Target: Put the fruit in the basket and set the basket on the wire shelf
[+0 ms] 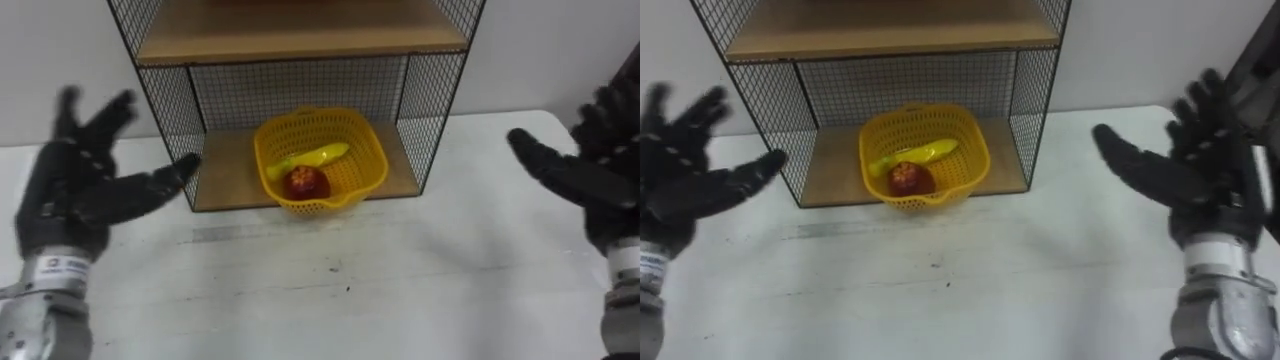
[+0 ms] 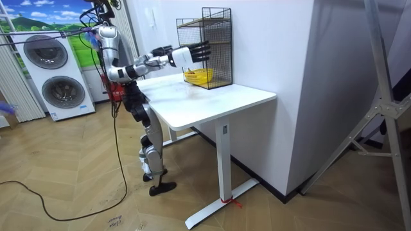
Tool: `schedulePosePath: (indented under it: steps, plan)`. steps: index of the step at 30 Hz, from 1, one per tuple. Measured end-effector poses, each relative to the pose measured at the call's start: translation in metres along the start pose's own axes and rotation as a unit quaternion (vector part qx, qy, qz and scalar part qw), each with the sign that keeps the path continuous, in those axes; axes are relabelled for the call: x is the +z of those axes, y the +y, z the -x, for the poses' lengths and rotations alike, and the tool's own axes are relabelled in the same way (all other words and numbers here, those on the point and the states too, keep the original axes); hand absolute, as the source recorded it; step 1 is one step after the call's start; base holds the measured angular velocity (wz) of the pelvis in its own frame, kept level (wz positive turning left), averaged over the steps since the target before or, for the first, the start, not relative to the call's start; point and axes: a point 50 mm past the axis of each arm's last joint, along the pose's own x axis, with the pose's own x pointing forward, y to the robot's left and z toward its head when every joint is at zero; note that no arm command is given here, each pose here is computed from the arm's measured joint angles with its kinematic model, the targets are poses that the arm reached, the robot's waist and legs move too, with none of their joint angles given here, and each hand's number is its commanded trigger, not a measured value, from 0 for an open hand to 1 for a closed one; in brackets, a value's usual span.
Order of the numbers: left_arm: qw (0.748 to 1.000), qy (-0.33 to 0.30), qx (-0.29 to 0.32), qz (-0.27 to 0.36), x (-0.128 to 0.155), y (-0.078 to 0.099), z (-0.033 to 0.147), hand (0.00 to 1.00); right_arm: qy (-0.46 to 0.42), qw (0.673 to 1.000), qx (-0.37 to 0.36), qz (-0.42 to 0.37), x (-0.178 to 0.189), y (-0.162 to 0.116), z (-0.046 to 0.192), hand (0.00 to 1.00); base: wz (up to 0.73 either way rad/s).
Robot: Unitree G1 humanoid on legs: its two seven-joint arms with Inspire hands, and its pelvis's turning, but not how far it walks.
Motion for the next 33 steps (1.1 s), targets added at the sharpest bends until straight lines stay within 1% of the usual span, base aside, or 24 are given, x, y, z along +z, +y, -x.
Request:
schedulePosePath:
  steps: [2, 3, 5, 6, 8, 9, 11, 12, 14, 15, 17, 18, 20, 21, 23, 24, 25, 27, 28, 29, 30, 31, 32, 33]
  plan:
    - [0.992, -0.064, 0.107, -0.020, 0.023, 0.036, 0.000, 0.00, -0.050, 0.995, -0.079, 0.020, 0.022, -0.024, 0.002, 0.00, -0.05]
    - [0.988, -0.078, 0.133, -0.026, 0.029, 0.044, 0.001, 0.00, -0.063, 0.993, -0.097, 0.025, 0.028, -0.029, 0.002, 0.00, 0.00]
    - [0.963, -0.133, 0.231, -0.052, 0.054, 0.077, 0.008, 0.00, -0.114, 0.979, -0.163, 0.050, 0.052, -0.050, 0.001, 0.00, 0.00]
    - [0.954, -0.146, 0.254, -0.058, 0.060, 0.084, 0.010, 0.00, -0.128, 0.974, -0.180, 0.058, 0.060, -0.056, 0.001, 0.00, 0.00]
    - [0.915, -0.202, 0.338, -0.087, 0.089, 0.113, 0.021, 0.00, -0.183, 0.949, -0.245, 0.080, 0.089, -0.077, 0.003, 0.00, 0.02]
    - [0.904, -0.215, 0.357, -0.093, 0.095, 0.118, 0.025, 0.00, -0.198, 0.941, -0.262, 0.082, 0.095, -0.081, 0.005, 0.00, 0.07]
    - [0.870, -0.250, 0.416, -0.083, 0.115, 0.140, 0.040, 0.00, -0.234, 0.914, -0.323, 0.079, 0.112, -0.097, 0.014, 0.00, 0.11]
    - [0.863, -0.254, 0.430, -0.077, 0.118, 0.145, 0.044, 0.00, -0.240, 0.906, -0.339, 0.078, 0.115, -0.102, 0.018, 0.00, 0.11]
    - [0.830, -0.245, 0.498, -0.057, 0.119, 0.171, 0.061, 0.00, -0.251, 0.881, -0.396, 0.064, 0.122, -0.118, 0.027, 0.00, 0.05]
    - [0.821, -0.236, 0.517, -0.056, 0.117, 0.178, 0.065, 0.00, -0.249, 0.874, -0.412, 0.063, 0.121, -0.123, 0.028, 0.00, 0.00]
    - [0.787, -0.188, 0.587, -0.020, 0.102, 0.209, 0.082, 0.00, -0.217, 0.845, -0.487, 0.043, 0.114, -0.152, 0.036, 0.00, 0.04]
    - [0.779, -0.174, 0.602, -0.012, 0.097, 0.217, 0.086, 0.00, -0.206, 0.836, -0.506, 0.037, 0.111, -0.160, 0.038, 0.00, 0.00]
    - [0.735, -0.112, 0.668, 0.043, 0.070, 0.247, 0.105, 0.00, -0.160, 0.800, -0.578, 0.010, 0.096, -0.187, 0.046, 0.00, 0.00]
    - [0.722, -0.095, 0.683, 0.056, 0.062, 0.253, 0.110, 0.00, -0.146, 0.793, -0.591, 0.004, 0.090, -0.193, 0.048, 0.00, 0.06]
    - [0.673, -0.026, 0.730, 0.114, 0.025, 0.267, 0.129, 0.00, -0.073, 0.756, -0.650, -0.012, 0.060, -0.220, 0.062, 0.00, 0.12]
    - [0.648, 0.012, 0.749, 0.138, 0.004, 0.270, 0.142, 0.00, -0.035, 0.736, -0.676, -0.024, 0.043, -0.232, 0.073, 0.00, 0.10]
    - [0.633, 0.030, 0.759, 0.148, -0.005, 0.272, 0.148, 0.00, -0.015, 0.724, -0.689, -0.032, 0.034, -0.237, 0.079, 0.00, 0.07]
    - [0.583, 0.092, 0.793, 0.152, -0.036, 0.275, 0.180, 0.00, 0.069, 0.671, -0.736, -0.058, -0.003, -0.256, 0.114, 0.00, 0.07]
    - [0.571, 0.106, 0.800, 0.151, -0.043, 0.275, 0.190, 0.00, 0.091, 0.657, -0.746, -0.057, -0.013, -0.260, 0.126, 0.00, 0.14]
    - [0.546, 0.131, 0.814, 0.147, -0.054, 0.273, 0.207, 0.00, 0.127, 0.629, -0.765, -0.060, -0.029, -0.264, 0.147, 0.00, 0.11]
    - [0.535, 0.142, 0.820, 0.145, -0.059, 0.272, 0.215, 0.00, 0.144, 0.615, -0.773, -0.059, -0.037, -0.265, 0.157, 0.00, 0.07]
    - [0.518, 0.164, 0.828, 0.141, -0.068, 0.269, 0.230, 0.00, 0.182, 0.592, -0.783, -0.051, -0.051, -0.265, 0.176, 0.00, 0.00]
    - [0.507, 0.188, 0.831, 0.130, -0.075, 0.264, 0.244, 0.00, 0.216, 0.576, -0.787, -0.045, -0.064, -0.262, 0.192, 0.00, -0.04]
    - [0.504, 0.201, 0.831, 0.123, -0.079, 0.260, 0.251, 0.00, 0.231, 0.567, -0.789, -0.043, -0.070, -0.261, 0.200, 0.00, -0.07]
